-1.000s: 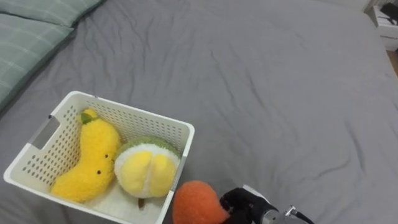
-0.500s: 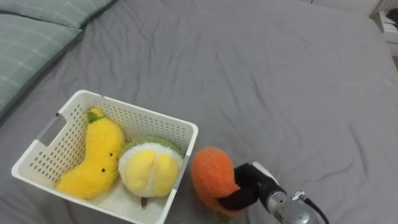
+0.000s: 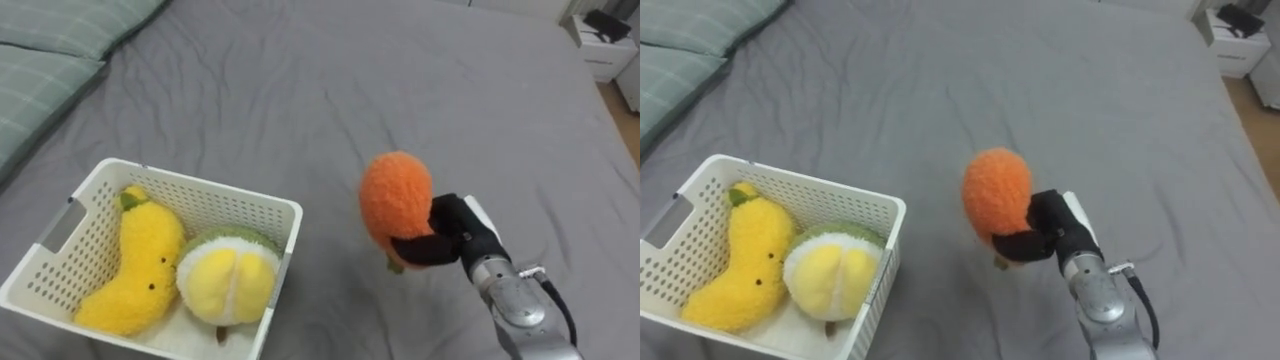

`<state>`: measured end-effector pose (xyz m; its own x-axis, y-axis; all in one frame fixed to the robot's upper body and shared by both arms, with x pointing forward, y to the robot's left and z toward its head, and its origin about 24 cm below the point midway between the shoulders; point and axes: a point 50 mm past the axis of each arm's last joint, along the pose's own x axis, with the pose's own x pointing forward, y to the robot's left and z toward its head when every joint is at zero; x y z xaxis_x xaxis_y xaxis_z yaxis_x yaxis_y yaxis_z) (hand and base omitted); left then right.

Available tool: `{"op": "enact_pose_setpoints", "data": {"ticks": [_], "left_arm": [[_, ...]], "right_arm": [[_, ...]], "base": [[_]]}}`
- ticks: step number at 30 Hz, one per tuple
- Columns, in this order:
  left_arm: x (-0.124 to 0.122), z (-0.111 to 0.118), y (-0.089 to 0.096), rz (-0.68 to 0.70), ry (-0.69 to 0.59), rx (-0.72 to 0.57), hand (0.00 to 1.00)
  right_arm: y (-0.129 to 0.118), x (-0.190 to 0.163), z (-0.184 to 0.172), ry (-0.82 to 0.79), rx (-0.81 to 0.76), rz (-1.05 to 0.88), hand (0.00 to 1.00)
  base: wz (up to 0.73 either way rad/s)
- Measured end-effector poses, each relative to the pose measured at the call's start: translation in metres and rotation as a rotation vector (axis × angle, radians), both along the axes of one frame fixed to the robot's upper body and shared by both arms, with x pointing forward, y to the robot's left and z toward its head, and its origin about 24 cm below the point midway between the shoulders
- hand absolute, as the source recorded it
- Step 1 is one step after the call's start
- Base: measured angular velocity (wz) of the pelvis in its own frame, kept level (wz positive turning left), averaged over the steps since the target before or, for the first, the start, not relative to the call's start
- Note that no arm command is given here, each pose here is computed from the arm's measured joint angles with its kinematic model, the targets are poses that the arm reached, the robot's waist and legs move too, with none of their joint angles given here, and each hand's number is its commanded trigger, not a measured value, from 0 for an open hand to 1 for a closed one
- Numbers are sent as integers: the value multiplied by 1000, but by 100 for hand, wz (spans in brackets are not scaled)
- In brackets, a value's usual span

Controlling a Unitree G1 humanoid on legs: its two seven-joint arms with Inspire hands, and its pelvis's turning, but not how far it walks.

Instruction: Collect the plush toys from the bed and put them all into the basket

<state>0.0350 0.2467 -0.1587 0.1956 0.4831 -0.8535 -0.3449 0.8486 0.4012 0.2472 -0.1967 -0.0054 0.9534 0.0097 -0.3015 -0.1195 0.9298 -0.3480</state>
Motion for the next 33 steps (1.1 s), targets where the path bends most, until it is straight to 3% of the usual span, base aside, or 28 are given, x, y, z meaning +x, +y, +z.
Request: {"op": "enact_pose_setpoints", "data": {"ticks": [13, 25, 31, 33], "left_arm": [[-6, -1, 0, -41, 35, -1, 0], [10, -1, -3, -150, 49, 15, 0], [27, 1, -4, -200, 24, 21, 0], [31, 1, -3, -208, 14, 18, 0]], "right_arm": [[14, 24, 53, -211, -23, 68, 100], [70, 40, 98, -361, -98, 349, 100], [106, 39, 100, -340, -141, 532, 93], [114, 41, 102, -342, -138, 565, 86]], "base": [[0], [5], [5], [15]]}}
